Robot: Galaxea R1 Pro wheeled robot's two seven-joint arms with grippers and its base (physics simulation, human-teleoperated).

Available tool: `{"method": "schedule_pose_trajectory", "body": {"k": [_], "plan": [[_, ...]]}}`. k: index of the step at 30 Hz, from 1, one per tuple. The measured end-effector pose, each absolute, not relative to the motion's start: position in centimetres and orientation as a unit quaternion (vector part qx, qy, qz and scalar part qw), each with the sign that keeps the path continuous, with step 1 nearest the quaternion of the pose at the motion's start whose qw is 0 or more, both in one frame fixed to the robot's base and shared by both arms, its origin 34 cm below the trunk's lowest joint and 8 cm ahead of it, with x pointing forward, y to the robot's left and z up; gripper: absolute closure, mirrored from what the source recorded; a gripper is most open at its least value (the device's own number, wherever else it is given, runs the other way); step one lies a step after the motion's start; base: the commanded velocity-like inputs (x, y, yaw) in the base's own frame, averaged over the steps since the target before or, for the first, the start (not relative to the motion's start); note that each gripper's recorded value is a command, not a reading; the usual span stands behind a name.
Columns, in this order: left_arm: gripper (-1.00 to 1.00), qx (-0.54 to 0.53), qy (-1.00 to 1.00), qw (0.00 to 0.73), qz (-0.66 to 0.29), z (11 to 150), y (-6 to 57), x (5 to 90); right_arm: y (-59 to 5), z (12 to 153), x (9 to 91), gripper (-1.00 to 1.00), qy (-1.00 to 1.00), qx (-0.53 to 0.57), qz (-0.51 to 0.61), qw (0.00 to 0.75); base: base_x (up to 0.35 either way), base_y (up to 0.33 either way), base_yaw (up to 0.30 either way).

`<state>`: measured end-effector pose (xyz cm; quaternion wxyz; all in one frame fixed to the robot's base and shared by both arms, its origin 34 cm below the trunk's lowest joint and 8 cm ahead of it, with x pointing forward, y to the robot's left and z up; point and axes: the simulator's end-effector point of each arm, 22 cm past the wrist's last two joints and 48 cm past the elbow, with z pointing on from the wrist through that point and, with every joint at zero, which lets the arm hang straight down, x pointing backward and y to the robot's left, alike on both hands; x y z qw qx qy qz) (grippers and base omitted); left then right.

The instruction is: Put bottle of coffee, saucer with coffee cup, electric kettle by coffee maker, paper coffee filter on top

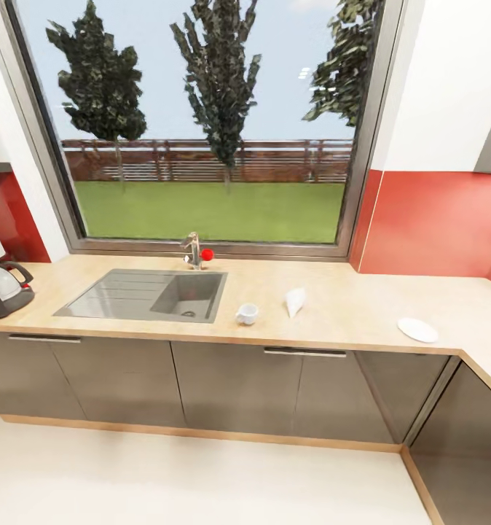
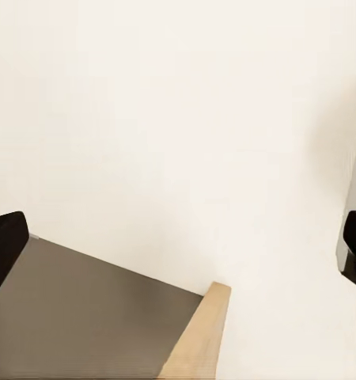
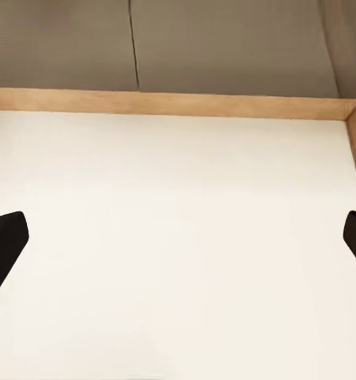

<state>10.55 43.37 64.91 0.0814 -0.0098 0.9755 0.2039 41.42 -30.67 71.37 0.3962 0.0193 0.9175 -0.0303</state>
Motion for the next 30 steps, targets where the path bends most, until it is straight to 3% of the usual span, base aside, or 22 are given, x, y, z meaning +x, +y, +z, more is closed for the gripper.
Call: {"method": "schedule_pose_trajectory", "body": {"k": [6, 24, 25, 27, 28, 30], "plan": [[-1.00, -0.013, 0.976, 0.079, 0.203, 64.9, 43.2, 10.2, -30.0, 73.8, 45.3, -1.00, 0.895, 0.056, -0.033, 0.442, 0.080, 0.000, 0.000], [-1.00, -0.012, 0.976, 0.071, 0.206, 65.1, 44.2, 9.3, -28.8, 80.5, 54.8, -1.00, 0.849, 0.069, -0.022, 0.524, 0.305, 0.000, 0.000], [-1.00, -0.011, 0.976, 0.071, 0.208, 65.2, 44.5, 9.3, -29.1, 83.4, 58.0, -1.00, 0.841, 0.069, -0.021, 0.536, 0.338, 0.000, 0.000], [-1.00, -0.011, 0.975, 0.069, 0.211, 65.3, 44.9, 9.2, -30.6, 104.1, 66.5, -1.00, 0.704, 0.063, -0.031, 0.707, 0.339, 0.000, 0.000], [-1.00, -0.011, 0.975, 0.069, 0.211, 65.3, 45.0, 9.2, -31.0, 113.1, 66.8, -1.00, 0.636, 0.060, -0.036, 0.769, 0.339, 0.000, 0.000], [-1.00, -0.010, 0.975, 0.061, 0.212, 65.4, 45.1, 8.3, -31.0, 113.9, 67.8, -1.00, 0.640, 0.060, -0.035, 0.765, 0.339, 0.000, 0.000]]}}
